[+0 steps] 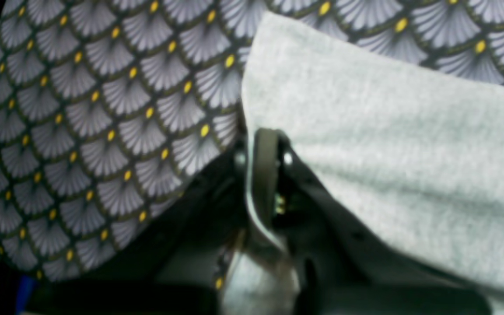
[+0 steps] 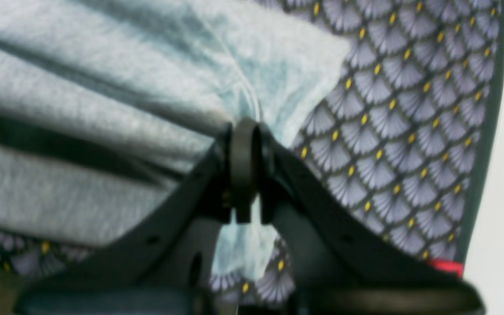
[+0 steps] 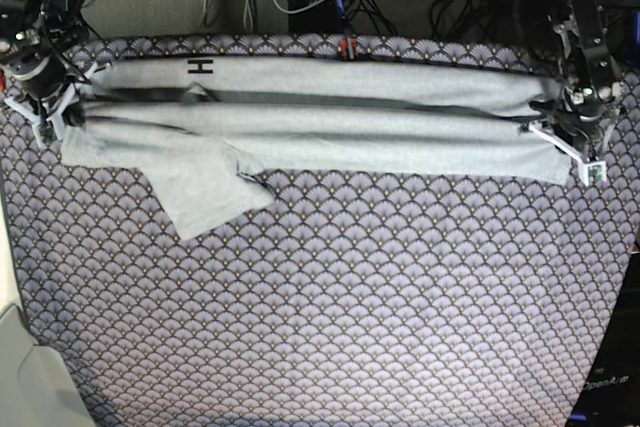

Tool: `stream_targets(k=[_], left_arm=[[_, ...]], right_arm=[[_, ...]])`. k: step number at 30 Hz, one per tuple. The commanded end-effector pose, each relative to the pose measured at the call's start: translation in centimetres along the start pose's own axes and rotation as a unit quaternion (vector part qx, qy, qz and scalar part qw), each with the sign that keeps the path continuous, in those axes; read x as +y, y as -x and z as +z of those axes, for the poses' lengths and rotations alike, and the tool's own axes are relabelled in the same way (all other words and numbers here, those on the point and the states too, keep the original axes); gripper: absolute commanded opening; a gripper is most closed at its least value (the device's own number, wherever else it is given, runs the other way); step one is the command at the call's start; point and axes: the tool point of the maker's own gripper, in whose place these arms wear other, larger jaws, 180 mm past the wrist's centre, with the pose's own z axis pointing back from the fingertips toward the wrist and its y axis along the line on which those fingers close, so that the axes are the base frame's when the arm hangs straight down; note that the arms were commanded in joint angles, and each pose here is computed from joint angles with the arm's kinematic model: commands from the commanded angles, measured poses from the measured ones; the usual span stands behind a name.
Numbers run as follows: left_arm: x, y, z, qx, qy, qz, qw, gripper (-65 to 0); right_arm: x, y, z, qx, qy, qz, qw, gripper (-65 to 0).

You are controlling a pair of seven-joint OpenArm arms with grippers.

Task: Fold the T-shirt properly
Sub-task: 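Lift the hem edge and fold it toward the collar side, then release the strip end with the right gripper and move it to the hanging sleeve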

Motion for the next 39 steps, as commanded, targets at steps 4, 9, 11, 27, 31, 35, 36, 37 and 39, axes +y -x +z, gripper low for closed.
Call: stream_targets(k=[4, 9, 11, 27, 31, 35, 36, 37, 39], left_arm=[[1.2, -1.5, 0.3, -0.021, -0.018, -0.007, 1.0, -64.6], [1.0, -1.4, 0.3, -0.02, -0.016, -0.007, 1.0, -64.5], [1.0, -1.4, 0.3, -0.02, -0.016, -0.007, 1.0, -64.2], [-1.4, 1.6, 0.7, 0.044, 0.065, -0.086, 0.993, -28.2], [-1.5, 1.9, 0.7, 0.048, 0.067, -0.088, 0.993, -28.2], [-1.4, 2.3, 0.8, 0.053, 0.068, -0.091, 0.992, -28.2], [-1.4, 2.2, 0.9, 0.051, 0.067, -0.092, 0.992, -28.2], [-1.4, 2.1, 0.9, 0.05, 0.067, -0.093, 0.992, -28.2], [-0.5, 1.9, 1.0, 0.048, 0.059, -0.089, 0.993, -28.2]], right_arm=[[-0.9, -0.2, 0.4, -0.003, 0.01, 0.007, 0.9999, -65.0], [-0.6, 0.6, 0.6, 0.006, 0.007, 0.007, 0.9999, -65.0], [-0.6, 0.6, 0.7, 0.007, 0.007, 0.007, 0.9999, -65.0], [-0.8, 0.9, 0.8, 0.011, 0.009, 0.008, 0.9999, -43.1], [-2.4, 1.1, 1.5, 0.01, 0.032, -0.004, 0.9994, -41.6], [-2.8, 1.1, 1.6, 0.01, 0.037, -0.004, 0.9993, -41.6], [-2.9, 1.1, 1.6, 0.01, 0.037, -0.003, 0.9993, -41.6], [-3.0, 1.1, 1.7, 0.01, 0.039, -0.003, 0.9992, -41.6], [-3.8, 1.0, 2.1, 0.007, 0.051, -0.006, 0.9987, -41.6]])
